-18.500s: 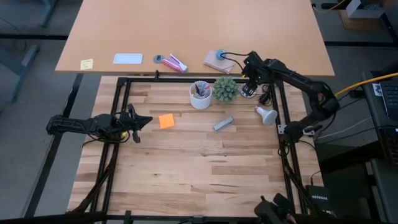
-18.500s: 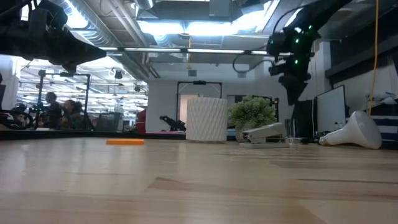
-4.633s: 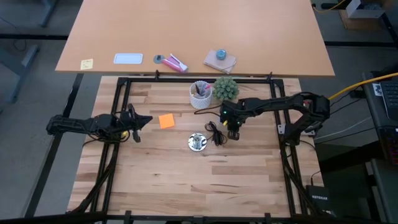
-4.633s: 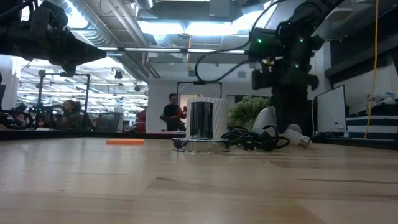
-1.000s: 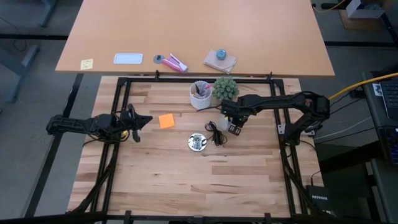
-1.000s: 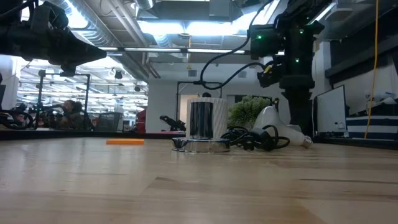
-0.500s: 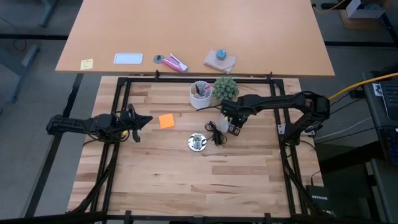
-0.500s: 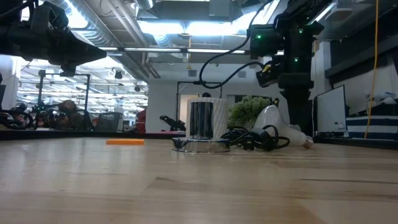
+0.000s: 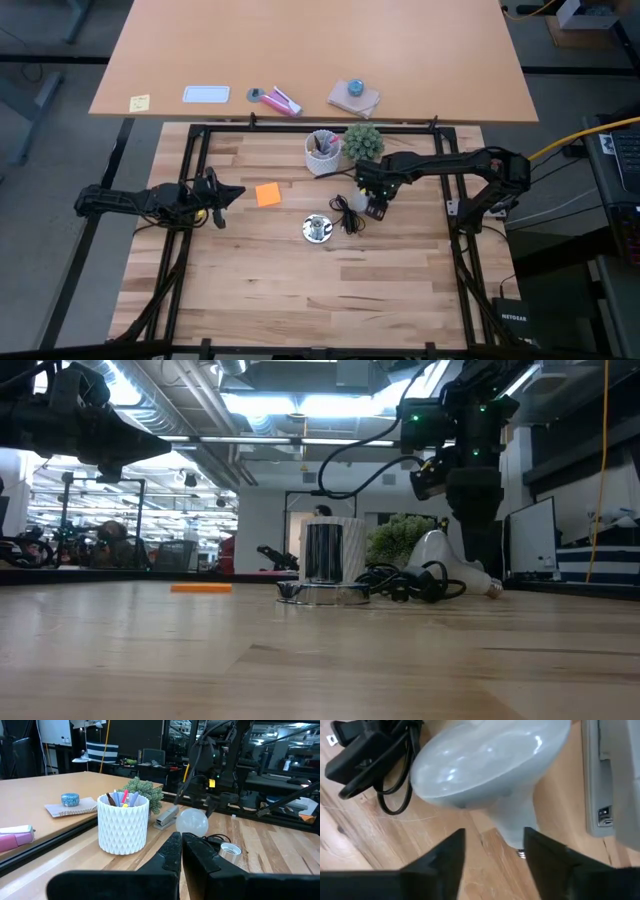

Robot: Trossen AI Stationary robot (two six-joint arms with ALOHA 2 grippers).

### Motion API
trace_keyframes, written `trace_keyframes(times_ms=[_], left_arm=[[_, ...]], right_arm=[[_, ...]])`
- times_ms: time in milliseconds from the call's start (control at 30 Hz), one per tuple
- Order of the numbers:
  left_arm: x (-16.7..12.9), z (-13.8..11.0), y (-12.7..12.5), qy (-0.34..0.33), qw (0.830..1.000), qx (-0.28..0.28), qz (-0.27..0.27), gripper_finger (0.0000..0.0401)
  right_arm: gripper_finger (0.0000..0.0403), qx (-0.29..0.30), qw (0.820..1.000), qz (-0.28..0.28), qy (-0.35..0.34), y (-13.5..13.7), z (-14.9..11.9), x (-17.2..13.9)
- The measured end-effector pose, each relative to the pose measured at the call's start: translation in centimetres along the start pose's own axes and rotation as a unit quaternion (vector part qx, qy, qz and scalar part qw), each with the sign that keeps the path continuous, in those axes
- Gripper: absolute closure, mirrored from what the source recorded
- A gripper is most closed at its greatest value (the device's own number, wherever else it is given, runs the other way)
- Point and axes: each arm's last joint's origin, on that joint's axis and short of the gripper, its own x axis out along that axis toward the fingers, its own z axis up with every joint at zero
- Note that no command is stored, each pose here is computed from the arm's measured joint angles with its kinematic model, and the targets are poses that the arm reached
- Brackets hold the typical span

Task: Screw lightbulb
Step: Insert the light bulb into the lamp socket

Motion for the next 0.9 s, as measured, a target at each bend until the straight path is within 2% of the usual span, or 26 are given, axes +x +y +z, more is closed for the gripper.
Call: trace_keyframes(times_ms=[200, 400, 567, 900], left_arm=[[0.0, 0.0, 0.0, 0.000, 1.000, 0.000, 0.000, 0.0396], [0.0, 0.0, 0.0, 0.000, 1.000, 0.000, 0.000, 0.0396], [0.0, 0.0, 0.0, 0.000, 1.000, 0.000, 0.000, 0.0396], [0.0, 0.0, 0.0, 0.000, 1.000, 0.000, 0.000, 0.0396]], right_arm=[[0.0097, -0.035, 0.999, 0.014, 0.001, 0.1, 0.0, 0.0], [0.0034, -0.065, 0.998, 0.008, -0.007, -0.1, -0.4, 1.2], [0.0015, -0.081, 0.996, 0.002, -0.022, -0.2, -0.4, 1.7], [0.0013, -0.156, 0.986, 0.001, -0.058, -0.1, 0.2, 1.7]])
